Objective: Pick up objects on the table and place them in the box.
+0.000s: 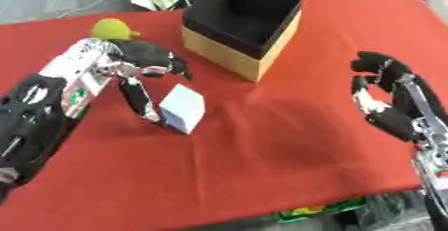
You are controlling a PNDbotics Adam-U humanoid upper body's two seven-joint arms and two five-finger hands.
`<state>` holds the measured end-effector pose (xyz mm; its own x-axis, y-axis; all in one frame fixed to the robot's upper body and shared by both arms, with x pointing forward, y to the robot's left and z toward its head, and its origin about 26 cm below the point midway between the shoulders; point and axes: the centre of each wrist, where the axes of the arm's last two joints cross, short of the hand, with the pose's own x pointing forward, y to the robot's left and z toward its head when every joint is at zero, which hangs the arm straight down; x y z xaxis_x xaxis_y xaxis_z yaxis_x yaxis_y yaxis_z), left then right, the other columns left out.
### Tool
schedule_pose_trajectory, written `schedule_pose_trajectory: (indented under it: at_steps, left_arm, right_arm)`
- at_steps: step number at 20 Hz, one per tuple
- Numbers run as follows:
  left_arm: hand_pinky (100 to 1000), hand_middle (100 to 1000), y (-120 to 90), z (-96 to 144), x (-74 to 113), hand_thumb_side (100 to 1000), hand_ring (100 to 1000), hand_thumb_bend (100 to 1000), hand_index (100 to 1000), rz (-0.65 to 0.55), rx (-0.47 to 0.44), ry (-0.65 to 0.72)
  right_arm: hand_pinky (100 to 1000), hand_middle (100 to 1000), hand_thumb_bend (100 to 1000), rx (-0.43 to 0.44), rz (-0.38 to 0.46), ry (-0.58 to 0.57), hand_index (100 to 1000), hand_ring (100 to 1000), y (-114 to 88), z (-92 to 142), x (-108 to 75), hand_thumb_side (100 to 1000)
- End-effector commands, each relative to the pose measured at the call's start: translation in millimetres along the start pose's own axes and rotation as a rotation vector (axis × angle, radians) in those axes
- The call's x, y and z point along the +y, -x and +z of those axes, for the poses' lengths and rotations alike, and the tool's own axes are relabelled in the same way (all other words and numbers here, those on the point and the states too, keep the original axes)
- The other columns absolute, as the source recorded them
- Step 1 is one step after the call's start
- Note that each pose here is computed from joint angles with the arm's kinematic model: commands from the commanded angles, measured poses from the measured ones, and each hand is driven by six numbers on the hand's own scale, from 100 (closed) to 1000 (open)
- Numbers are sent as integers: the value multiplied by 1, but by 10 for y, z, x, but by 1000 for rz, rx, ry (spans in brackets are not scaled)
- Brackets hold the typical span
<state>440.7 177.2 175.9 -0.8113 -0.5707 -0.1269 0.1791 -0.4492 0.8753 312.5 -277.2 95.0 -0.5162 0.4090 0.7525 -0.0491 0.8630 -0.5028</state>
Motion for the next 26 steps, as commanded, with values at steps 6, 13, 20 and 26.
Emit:
schedule_pose_trajectory:
  at_steps: [6,13,20,26]
  left_arm:
    - [717,554,107,121,143,251,649,381,677,67,-5,-133]
    - [707,537,190,483,571,211,633,360,661,132,62,-367]
    - [704,570,343,521,887,191,654,397,696,176,248,-582]
    - [707,613,462,247,860,189,677,407,737,186,422,-686]
  right_arm:
    - [723,732,100,-31,7,0,859,804,-65,-41,-42,411]
    - [723,731,100,-25,6,-9,858,803,-52,-31,-31,422]
    - [723,730,100,-43,-1,-41,858,801,-76,-70,4,433]
    - [723,730,100,-75,-13,-82,858,802,-125,-140,52,440]
